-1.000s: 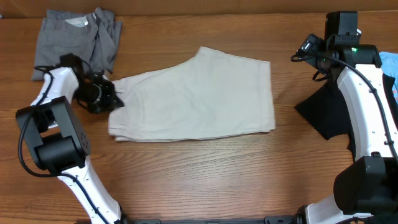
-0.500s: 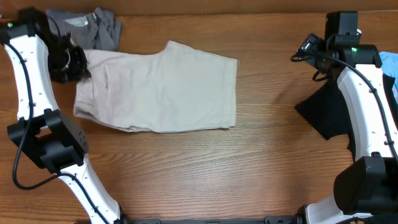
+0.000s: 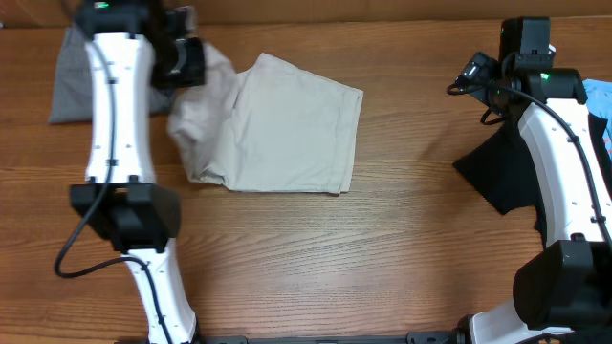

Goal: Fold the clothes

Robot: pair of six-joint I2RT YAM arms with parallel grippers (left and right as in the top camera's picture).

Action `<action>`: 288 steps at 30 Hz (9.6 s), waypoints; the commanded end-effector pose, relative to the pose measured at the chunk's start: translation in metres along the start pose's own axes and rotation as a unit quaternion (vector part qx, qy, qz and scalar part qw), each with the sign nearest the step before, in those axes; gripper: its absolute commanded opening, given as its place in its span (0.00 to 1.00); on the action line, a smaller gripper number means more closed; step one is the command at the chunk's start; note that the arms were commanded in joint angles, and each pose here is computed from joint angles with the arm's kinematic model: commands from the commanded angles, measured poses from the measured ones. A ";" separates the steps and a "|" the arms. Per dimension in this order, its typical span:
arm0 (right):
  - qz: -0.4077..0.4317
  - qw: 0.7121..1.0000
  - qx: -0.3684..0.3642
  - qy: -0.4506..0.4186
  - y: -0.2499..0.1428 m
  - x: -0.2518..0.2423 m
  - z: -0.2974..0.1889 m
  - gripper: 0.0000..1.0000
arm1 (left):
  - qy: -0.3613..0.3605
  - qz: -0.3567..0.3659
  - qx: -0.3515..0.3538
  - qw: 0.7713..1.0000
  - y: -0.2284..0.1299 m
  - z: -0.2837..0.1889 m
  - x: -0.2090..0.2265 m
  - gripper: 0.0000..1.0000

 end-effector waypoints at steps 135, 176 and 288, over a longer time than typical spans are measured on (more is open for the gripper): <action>0.002 1.000 -0.010 0.007 0.006 0.002 -0.005 1.00 | -0.266 0.184 0.080 0.943 -0.016 0.128 -0.212 0.78; 0.002 1.000 -0.010 0.007 0.006 0.002 -0.005 1.00 | -0.323 0.160 0.210 0.909 -0.082 0.170 -0.155 0.04; 0.002 1.000 -0.010 0.007 0.006 0.002 -0.005 1.00 | -0.298 0.133 0.183 0.927 -0.066 0.243 -0.133 0.94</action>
Point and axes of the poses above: each gripper's point midway between its finger pads, its own z axis out along the fingers, its own x axis along the line the jaws close on, y = z × x, the point moved 3 cm from there along -z, back along the fingers, and after that the axes turned 10 degrees about z, right-handed, at the moved point
